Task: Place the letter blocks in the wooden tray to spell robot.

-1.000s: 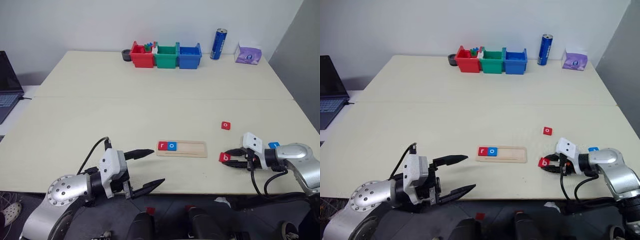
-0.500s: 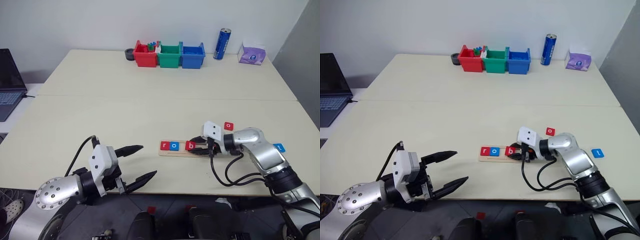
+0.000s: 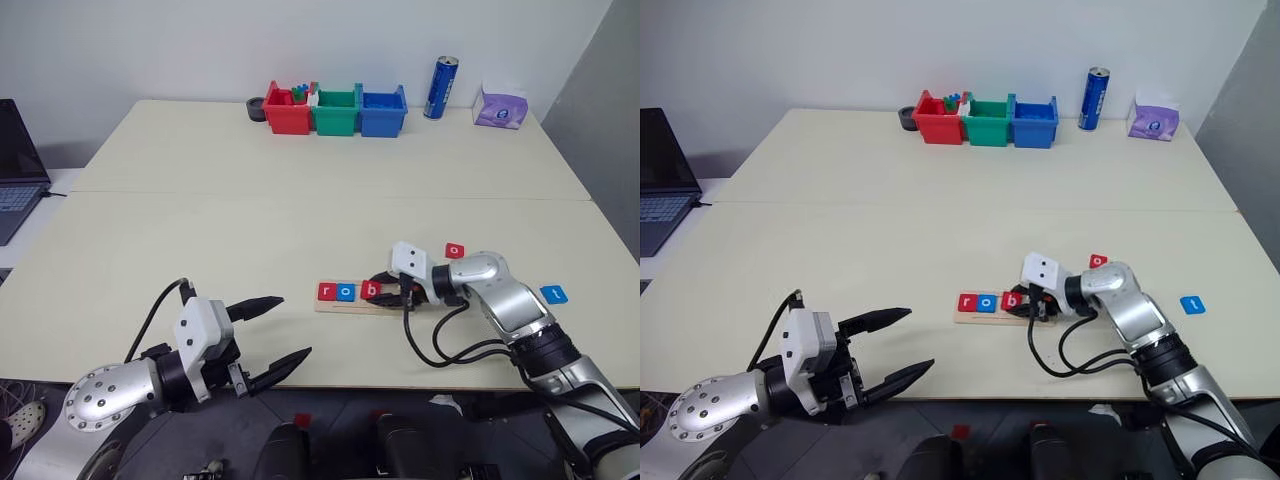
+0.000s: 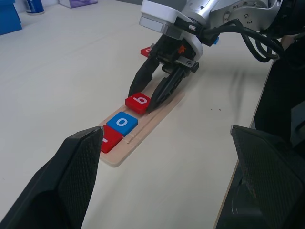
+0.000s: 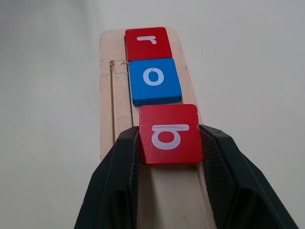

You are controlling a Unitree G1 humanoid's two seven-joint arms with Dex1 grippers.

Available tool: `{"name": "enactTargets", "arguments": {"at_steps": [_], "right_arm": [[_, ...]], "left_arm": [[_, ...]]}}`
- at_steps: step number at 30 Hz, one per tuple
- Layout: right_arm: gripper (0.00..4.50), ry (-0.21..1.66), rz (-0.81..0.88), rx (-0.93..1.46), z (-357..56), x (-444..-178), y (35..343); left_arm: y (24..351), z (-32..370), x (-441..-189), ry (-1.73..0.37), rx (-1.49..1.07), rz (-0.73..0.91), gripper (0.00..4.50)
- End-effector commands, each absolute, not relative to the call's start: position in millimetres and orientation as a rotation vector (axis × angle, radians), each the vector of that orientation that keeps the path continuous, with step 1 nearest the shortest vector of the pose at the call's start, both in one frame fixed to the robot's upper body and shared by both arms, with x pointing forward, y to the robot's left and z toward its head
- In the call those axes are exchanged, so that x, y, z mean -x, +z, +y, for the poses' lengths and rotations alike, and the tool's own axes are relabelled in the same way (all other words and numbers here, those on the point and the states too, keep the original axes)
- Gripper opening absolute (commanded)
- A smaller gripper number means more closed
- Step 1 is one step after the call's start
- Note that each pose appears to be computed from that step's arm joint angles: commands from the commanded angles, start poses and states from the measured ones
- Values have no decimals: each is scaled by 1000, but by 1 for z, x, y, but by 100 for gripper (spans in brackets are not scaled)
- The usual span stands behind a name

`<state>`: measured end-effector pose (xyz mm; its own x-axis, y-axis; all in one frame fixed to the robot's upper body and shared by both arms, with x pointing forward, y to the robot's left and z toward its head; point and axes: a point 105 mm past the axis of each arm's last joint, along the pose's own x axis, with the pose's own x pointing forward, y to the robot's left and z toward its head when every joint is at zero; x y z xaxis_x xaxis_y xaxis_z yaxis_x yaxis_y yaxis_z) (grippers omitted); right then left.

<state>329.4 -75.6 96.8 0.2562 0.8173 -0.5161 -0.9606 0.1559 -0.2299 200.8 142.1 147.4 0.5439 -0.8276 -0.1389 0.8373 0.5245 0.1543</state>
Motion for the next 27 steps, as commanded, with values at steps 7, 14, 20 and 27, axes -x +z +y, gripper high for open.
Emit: {"name": "enactTargets", "arguments": {"at_steps": [7, 14, 20, 27], "right_arm": [[146, 1334, 255, 575, -67, -327, 111], [146, 1330, 259, 585, -68, -327, 109], [314, 1315, 254, 585, -68, -330, 110], [446, 1314, 244, 547, -74, -330, 124]], "left_arm": [[146, 152, -199, -1003, -241, 20, 450], [142, 155, -198, -1006, -247, 20, 450], [141, 156, -198, -1007, -254, 20, 450], [139, 154, -198, -1012, -256, 20, 450]]}}
